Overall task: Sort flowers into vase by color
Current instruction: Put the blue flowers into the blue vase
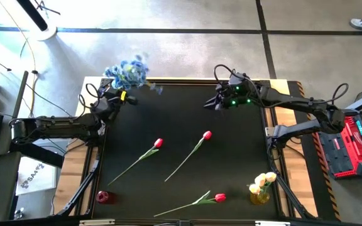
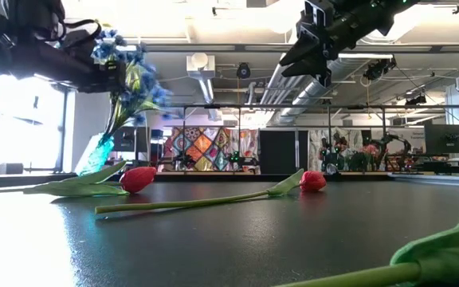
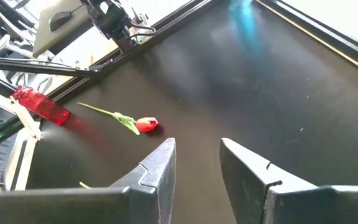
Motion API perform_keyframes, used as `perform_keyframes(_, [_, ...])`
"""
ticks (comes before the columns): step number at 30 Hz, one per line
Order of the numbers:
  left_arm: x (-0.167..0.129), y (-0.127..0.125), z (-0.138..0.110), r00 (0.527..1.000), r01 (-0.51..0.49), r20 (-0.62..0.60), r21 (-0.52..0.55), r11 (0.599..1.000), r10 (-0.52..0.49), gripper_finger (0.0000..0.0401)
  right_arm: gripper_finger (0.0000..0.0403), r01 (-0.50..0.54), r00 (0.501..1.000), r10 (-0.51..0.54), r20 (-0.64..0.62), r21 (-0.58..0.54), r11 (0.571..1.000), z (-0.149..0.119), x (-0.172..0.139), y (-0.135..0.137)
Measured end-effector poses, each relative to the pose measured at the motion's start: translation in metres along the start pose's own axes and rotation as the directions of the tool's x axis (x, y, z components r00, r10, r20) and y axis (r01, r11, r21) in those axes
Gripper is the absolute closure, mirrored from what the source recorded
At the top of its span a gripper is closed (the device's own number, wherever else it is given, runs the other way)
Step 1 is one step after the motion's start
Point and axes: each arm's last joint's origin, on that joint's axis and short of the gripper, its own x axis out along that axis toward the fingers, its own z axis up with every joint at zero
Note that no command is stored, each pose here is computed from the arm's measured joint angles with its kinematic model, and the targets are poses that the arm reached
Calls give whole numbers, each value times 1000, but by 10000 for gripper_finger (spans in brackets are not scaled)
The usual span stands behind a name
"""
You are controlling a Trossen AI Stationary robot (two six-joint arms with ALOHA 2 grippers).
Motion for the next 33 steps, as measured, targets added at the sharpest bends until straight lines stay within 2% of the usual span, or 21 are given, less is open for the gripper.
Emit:
perform_keyframes(10, [0,2,0,998,-65,-4,8,998,65,400,289,-15,999,14,44,12,1000,4,0,1])
perform_keyframes(16, [0,1,-7,997,-62,-51,36,997,64,400,289,-16,999,15,46,19,1000,5,0,1])
perform_keyframes(22, [-1,0,-20,989,20,-147,45,999,-13,400,289,-17,999,16,46,33,999,5,0,1])
perform_keyframes(28, [-4,-2,-33,958,140,-259,30,990,-127,400,289,-17,999,15,46,38,999,5,0,1])
perform_keyframes(33, [-5,-6,-35,919,274,-294,-1,962,-262,400,289,1,999,-6,43,123,992,4,2,0])
